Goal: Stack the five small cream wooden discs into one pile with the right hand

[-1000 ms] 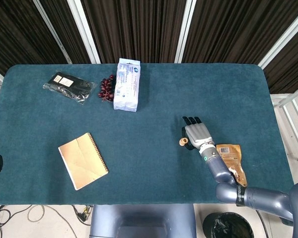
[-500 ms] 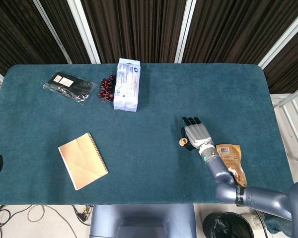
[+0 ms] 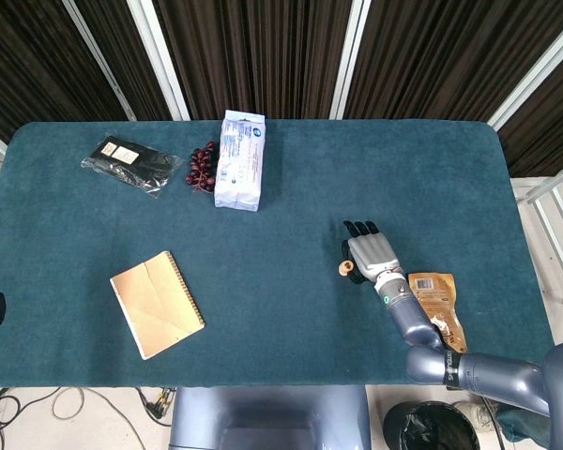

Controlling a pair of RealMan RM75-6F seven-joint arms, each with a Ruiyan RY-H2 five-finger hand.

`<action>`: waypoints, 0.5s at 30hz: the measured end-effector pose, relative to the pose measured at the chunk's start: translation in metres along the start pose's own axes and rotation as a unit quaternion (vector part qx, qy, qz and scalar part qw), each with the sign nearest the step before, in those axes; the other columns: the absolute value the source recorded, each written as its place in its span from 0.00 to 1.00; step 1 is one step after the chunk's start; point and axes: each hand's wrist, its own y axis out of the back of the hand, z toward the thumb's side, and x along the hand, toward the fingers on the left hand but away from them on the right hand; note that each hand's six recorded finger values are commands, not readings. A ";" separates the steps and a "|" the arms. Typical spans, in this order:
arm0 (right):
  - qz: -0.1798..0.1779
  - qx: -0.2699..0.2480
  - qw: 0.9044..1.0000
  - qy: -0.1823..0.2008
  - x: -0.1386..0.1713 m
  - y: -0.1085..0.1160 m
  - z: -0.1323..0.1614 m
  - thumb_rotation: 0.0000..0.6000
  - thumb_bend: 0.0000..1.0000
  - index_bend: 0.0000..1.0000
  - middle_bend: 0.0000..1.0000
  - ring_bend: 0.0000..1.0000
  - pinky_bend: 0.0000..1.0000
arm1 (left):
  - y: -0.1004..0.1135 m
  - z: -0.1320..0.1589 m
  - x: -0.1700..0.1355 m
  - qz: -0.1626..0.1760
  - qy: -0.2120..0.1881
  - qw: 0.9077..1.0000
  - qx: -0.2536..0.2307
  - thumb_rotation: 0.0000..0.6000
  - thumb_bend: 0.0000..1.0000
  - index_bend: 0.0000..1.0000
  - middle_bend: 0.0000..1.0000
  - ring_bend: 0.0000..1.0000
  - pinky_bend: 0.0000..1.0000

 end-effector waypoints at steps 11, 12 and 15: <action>0.001 0.002 1.000 0.001 0.000 0.000 0.001 1.00 0.41 0.45 0.00 0.00 0.00 | 0.000 0.000 0.000 0.000 0.001 1.000 -0.001 1.00 0.49 0.16 0.00 0.00 0.00; 0.001 0.001 1.000 0.000 0.000 0.000 0.001 1.00 0.41 0.45 0.00 0.00 0.00 | 0.000 0.000 0.000 0.000 0.001 1.000 -0.001 1.00 0.49 0.16 0.00 0.00 0.00; -0.002 -0.001 1.000 0.001 0.001 0.002 0.001 1.00 0.41 0.42 0.00 0.00 0.00 | 0.000 0.000 0.000 0.000 0.001 1.000 0.000 1.00 0.49 0.16 0.00 0.00 0.00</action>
